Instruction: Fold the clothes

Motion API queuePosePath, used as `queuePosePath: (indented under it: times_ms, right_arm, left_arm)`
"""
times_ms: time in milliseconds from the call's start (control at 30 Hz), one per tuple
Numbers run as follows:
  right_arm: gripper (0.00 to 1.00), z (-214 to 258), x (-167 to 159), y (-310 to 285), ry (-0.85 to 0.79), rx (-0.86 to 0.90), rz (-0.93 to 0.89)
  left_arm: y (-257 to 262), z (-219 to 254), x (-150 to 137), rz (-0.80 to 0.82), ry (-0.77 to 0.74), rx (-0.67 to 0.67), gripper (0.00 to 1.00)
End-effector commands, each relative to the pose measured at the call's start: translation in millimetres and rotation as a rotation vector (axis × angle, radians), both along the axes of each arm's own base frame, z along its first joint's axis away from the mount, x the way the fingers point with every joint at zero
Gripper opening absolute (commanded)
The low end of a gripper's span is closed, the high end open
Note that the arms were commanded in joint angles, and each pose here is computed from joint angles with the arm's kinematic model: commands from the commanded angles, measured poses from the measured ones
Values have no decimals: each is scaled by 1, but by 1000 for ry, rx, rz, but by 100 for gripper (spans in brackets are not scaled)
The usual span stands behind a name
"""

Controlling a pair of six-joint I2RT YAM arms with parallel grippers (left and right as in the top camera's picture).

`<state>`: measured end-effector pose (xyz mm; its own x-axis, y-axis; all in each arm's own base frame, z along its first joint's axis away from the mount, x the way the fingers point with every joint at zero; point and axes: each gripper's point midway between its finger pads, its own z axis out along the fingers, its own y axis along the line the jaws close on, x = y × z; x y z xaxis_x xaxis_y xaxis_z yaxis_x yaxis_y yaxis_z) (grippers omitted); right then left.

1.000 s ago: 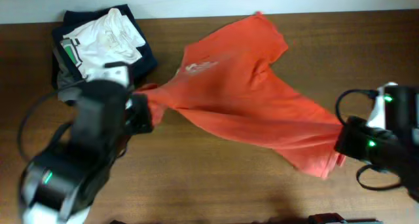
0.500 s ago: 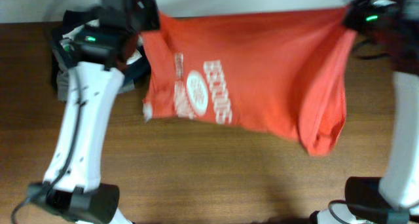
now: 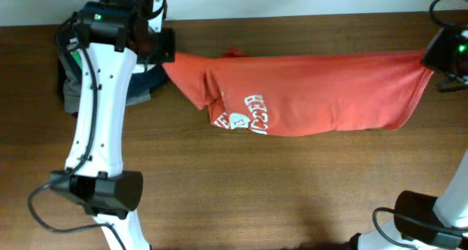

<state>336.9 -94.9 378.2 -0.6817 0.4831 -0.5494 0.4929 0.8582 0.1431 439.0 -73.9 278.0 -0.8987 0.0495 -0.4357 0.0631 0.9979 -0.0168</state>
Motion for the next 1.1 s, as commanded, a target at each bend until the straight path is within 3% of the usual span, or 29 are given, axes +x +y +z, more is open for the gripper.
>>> queuePosePath:
  times_ms: [0,133,200,333,433,467,500,533,567,600,667,767,800,967,1067]
  right_arm:
    - [4,13,-30,15,-37,16,51]
    - [3,-10,-69,25,42,37,51]
    - [4,-36,-92,30,123,50,45]
    - [4,-80,-122,38,252,97,34]
    - [4,-110,-136,42,356,127,33]
    - [15,-121,-139,43,394,139,32]
    - [40,-127,-141,44,418,145,32]
    - [66,-130,-142,44,432,150,32]
    - [98,-134,-140,44,450,155,32]
    - [99,-135,-139,43,459,158,33]
    - [99,-138,-137,43,472,161,32]
    - [99,-142,-135,43,489,174,35]
    - [99,-142,-135,44,489,175,35]
    - [91,-142,-132,45,479,182,39]
    - [89,-142,-133,45,479,182,39]
  left_arm:
    - [30,45,-49,58,-26,74,0]
    - [29,68,-78,50,-58,34,0]
    - [22,83,-106,17,-88,2,1]
    - [26,24,-172,49,122,20,0]
    - [31,-31,-193,51,323,70,29]
    - [33,-51,-199,52,399,92,54]
    - [33,-62,-198,51,429,100,59]
    - [32,-72,-189,52,435,106,73]
    - [27,-83,-166,52,399,99,79]
    - [23,-88,-147,52,352,88,79]
    - [12,-95,-98,36,211,58,76]
    - [-9,-105,0,-40,-69,33,15]
    - [-13,-119,20,-38,-98,27,2]
    - [-22,-224,52,-102,8,59,0]
    - [-5,-256,84,-47,-55,63,0]
